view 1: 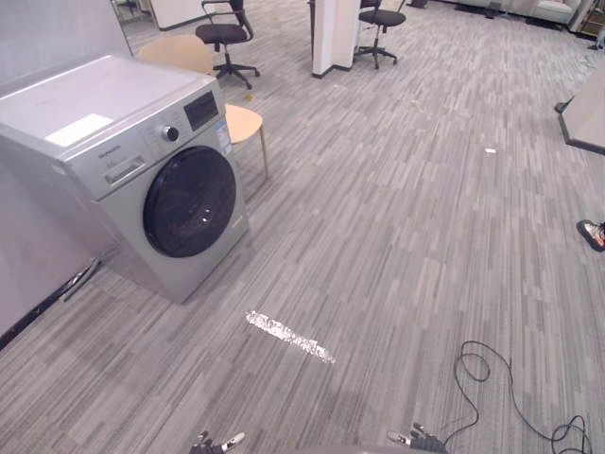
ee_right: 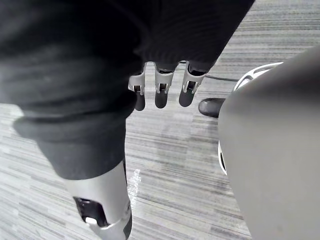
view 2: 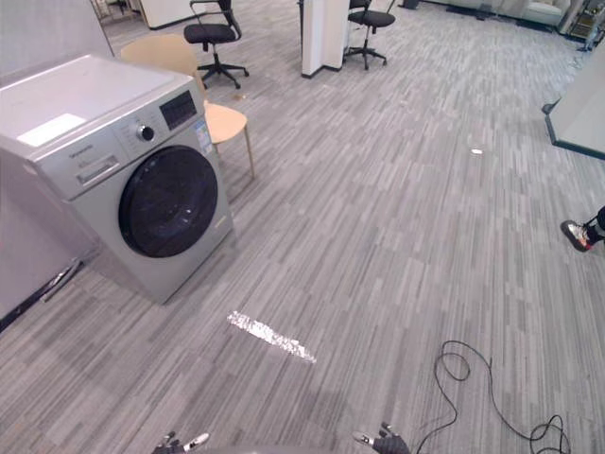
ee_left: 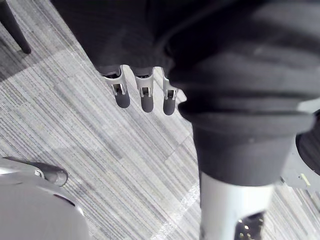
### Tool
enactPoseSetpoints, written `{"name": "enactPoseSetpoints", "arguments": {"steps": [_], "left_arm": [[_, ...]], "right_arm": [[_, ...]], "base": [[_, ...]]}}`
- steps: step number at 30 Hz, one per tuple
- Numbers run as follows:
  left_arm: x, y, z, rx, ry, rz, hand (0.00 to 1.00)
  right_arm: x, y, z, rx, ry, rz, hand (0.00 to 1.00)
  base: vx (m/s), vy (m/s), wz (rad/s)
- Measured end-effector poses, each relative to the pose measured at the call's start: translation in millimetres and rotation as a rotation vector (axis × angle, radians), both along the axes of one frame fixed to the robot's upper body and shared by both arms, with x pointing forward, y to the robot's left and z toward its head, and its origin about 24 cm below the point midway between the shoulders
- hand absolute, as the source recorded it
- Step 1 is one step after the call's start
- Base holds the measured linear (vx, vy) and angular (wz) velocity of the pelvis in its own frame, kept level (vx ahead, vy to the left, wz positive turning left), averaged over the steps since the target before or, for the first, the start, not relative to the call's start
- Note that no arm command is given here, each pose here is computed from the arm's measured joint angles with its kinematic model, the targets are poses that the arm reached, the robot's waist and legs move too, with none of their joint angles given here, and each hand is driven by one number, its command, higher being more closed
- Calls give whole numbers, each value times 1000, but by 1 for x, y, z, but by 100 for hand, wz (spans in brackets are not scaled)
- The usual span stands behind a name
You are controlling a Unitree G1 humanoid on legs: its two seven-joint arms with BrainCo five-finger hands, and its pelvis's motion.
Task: Organize washtable
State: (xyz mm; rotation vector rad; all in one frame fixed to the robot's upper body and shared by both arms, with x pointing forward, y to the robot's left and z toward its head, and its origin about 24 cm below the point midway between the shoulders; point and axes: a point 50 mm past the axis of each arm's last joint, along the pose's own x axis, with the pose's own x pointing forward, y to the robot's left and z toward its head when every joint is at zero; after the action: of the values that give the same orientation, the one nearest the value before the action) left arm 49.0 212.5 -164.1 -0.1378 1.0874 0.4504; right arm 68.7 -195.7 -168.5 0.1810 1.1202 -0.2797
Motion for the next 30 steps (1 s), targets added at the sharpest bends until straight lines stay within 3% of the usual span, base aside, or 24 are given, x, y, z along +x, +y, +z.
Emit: {"name": "enactPoseSetpoints", "arguments": {"steps": [30], "left_arm": [[-5,2,0,24,23,-77,0]], "right_arm": [[6,0,1,1,-15,-70,0]], "base": [[-1,-23,-3]]}}
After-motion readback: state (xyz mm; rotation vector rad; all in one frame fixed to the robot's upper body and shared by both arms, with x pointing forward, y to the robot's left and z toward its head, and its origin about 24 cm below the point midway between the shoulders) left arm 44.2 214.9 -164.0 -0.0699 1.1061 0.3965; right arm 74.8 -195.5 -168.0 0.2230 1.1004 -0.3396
